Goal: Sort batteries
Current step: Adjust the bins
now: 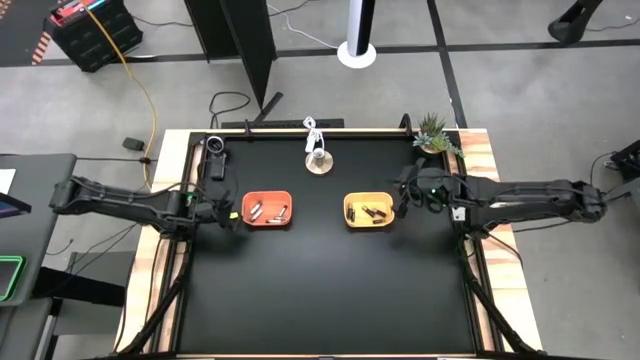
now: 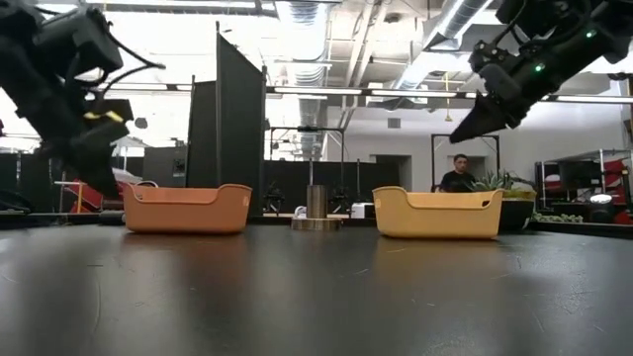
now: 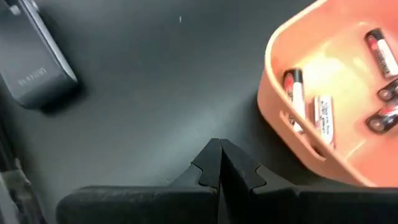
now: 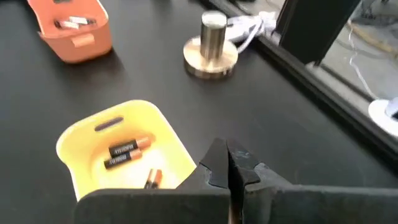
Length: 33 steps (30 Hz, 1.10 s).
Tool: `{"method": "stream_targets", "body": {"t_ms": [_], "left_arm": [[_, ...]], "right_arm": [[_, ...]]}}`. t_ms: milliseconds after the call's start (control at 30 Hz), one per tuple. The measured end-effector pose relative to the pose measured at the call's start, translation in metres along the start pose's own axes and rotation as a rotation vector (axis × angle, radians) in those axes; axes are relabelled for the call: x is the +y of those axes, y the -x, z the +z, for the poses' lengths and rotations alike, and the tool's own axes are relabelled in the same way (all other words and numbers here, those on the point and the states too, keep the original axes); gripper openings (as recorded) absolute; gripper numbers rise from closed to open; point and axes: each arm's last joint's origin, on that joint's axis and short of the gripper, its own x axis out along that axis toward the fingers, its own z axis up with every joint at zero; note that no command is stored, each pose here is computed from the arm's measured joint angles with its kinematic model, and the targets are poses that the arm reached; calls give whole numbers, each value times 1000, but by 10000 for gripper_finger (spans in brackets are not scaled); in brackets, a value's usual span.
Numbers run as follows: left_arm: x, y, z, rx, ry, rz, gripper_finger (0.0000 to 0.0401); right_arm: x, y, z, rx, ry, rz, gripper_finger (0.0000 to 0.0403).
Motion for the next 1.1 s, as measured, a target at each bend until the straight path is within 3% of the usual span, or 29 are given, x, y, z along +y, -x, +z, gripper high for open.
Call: {"method": "stream_targets", "body": {"t_ms": [267, 600, 1100], "left_arm": [[-6, -18, -14, -18, 3, -148, 0], [-8, -20, -14, -43, -45, -180, 0], [-18, -26, -11, -57, -78, -218, 1]], "right_arm": [[0, -6, -15, 158, -109, -30, 3], [7, 2, -37, 329, -285, -128, 3], [29, -23, -52, 395, -275, -123, 3]]}}
